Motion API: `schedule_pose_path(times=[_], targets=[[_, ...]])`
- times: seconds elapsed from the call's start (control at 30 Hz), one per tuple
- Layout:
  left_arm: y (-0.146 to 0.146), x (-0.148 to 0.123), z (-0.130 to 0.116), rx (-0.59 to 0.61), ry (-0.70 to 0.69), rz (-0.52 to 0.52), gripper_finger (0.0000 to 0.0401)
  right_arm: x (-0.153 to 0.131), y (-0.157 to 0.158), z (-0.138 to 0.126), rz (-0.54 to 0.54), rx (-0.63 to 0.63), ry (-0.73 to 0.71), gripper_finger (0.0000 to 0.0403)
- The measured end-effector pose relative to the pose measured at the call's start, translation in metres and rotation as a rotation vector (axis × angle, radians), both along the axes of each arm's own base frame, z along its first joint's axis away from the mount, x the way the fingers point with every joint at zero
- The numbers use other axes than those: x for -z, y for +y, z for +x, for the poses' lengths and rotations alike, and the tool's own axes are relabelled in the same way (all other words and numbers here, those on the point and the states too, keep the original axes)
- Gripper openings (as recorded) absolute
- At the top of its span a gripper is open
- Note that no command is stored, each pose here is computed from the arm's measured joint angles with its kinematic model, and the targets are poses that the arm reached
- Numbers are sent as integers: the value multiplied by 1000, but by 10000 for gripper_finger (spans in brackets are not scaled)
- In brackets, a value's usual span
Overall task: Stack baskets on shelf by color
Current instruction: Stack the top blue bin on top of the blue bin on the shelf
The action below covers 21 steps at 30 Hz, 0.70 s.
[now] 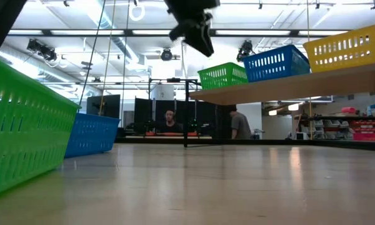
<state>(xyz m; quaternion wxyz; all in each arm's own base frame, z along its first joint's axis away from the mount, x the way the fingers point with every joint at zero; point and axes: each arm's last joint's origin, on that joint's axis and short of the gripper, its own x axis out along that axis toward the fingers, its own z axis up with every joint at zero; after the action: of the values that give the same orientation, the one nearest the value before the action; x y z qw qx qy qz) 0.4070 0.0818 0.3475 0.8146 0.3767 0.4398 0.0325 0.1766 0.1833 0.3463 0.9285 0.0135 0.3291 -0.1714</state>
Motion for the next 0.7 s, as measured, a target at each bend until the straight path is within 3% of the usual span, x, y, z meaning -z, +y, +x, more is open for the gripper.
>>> schedule_pose_path(times=[0.17,0.3,0.5,0.7], targets=[[-26,-26,-15,-78,-80,27,158,0,0,0,-1,1,1,109],[-47,-41,-36,-161,-119,-99,173,0,1,-1,4,-2,-1,109],[-83,-31,-62,-256,58,-320,175,0,5,-5,21,-7,-10,109],[-122,-13,-82,-354,247,-365,168,4,7,-4,41,-2,-23,109]])
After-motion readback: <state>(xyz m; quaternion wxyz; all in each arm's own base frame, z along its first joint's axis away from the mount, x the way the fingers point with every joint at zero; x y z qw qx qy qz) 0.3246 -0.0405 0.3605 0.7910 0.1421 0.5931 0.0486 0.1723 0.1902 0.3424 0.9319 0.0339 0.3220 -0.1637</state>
